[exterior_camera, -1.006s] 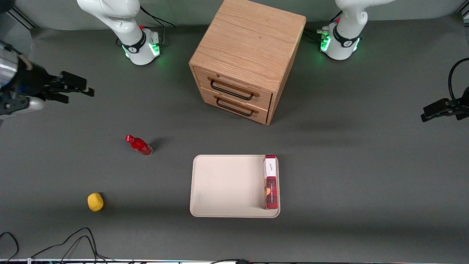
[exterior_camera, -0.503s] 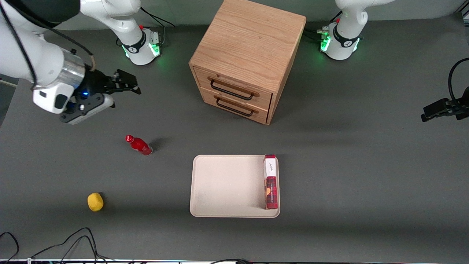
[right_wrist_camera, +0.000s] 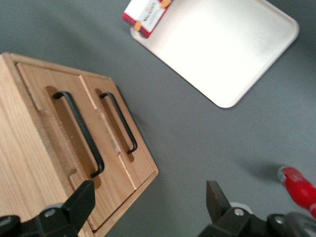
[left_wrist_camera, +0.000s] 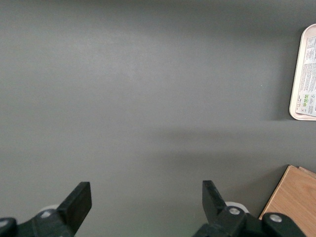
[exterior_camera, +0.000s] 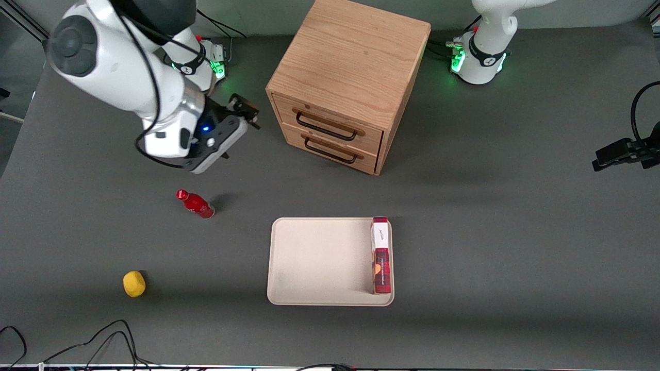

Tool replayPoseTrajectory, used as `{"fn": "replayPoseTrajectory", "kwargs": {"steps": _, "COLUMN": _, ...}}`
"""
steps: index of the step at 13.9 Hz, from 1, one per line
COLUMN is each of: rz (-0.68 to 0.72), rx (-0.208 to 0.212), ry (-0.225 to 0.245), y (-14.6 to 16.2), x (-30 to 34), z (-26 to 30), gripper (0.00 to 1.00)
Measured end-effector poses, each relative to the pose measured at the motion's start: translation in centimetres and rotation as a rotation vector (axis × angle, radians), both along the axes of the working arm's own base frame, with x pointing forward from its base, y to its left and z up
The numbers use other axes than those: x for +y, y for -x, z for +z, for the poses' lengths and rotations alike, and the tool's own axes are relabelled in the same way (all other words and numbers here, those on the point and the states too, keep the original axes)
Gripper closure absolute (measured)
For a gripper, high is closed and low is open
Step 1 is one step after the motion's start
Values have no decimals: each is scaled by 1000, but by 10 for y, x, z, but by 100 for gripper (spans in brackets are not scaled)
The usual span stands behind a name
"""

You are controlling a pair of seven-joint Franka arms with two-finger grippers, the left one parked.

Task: Open upper drawer

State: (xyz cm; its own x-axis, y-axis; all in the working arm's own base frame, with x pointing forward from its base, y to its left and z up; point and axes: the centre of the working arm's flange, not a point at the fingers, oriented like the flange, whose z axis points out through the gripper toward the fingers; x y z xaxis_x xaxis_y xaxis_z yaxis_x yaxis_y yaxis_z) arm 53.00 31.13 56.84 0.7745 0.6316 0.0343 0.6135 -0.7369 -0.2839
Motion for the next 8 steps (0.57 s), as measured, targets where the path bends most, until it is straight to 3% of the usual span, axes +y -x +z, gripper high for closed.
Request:
{"fn": "replayPoseTrajectory", "kwargs": {"steps": 3, "rz": 128, "rx": -8, "ry": -13, "y": 16, "x": 40, "z": -20, "gripper": 0}}
{"fn": "replayPoseTrajectory", "kwargs": {"steps": 8, "rz": 222, "rx": -4, "ry": -32, "y": 32, "x": 80, "z": -64, "gripper": 0}}
